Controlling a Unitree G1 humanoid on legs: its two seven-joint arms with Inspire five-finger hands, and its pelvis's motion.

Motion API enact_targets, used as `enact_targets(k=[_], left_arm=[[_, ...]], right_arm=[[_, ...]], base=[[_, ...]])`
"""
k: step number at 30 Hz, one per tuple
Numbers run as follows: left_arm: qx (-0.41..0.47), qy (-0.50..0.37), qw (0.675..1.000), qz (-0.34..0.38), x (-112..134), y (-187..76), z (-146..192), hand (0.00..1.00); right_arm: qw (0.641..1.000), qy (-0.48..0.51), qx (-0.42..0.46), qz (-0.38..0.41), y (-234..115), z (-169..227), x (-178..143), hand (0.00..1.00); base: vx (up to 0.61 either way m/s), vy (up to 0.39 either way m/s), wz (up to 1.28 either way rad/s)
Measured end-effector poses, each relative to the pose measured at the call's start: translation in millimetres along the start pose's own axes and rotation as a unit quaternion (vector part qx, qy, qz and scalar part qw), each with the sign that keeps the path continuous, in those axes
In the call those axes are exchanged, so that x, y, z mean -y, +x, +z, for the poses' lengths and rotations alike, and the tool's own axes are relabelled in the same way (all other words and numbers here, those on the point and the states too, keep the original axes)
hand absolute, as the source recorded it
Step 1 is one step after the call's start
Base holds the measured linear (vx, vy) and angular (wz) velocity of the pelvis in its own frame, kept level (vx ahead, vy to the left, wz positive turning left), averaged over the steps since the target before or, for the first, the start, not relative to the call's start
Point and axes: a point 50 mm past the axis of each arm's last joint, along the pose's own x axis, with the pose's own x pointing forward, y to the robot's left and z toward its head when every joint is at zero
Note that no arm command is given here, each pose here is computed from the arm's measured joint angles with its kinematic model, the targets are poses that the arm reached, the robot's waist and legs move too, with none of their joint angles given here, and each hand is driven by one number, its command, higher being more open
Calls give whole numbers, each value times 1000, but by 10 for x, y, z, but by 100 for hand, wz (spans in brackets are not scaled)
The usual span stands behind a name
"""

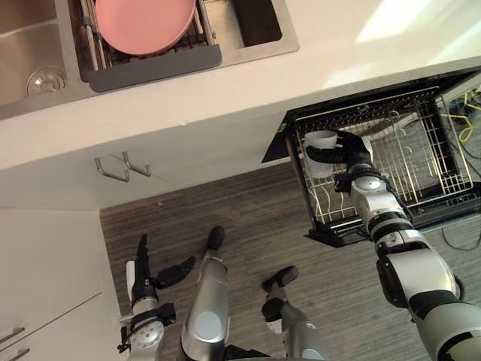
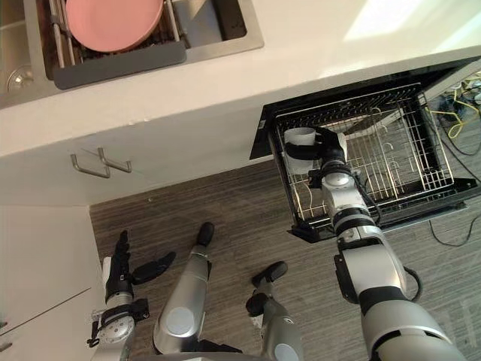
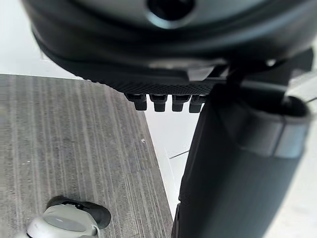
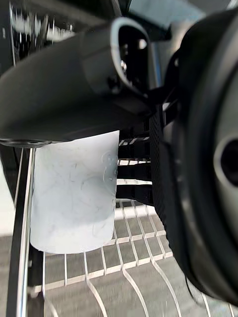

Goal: Walk over to the sink, pick up the cup, carry it to the dishwasher, place the cup inside the dishwasher, then close the dishwasher door

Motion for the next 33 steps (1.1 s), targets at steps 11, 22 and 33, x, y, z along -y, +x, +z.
enact_targets(k=[11, 22, 33], left_arm=[[-6, -20, 1000, -16, 95, -30, -10, 100], [-54, -11, 998, -15, 55, -91, -207, 100], [-220, -33, 971, 87, -375, -629, -898, 100]], right_arm=[[997, -43, -10, 65, 17, 55, 9, 100], [985, -14, 115, 128, -272, 153, -182, 100], [973, 172, 54, 147, -1268, -1028, -162, 100]], base=[[-10, 42, 2], [1, 39, -12], [88, 15, -33]])
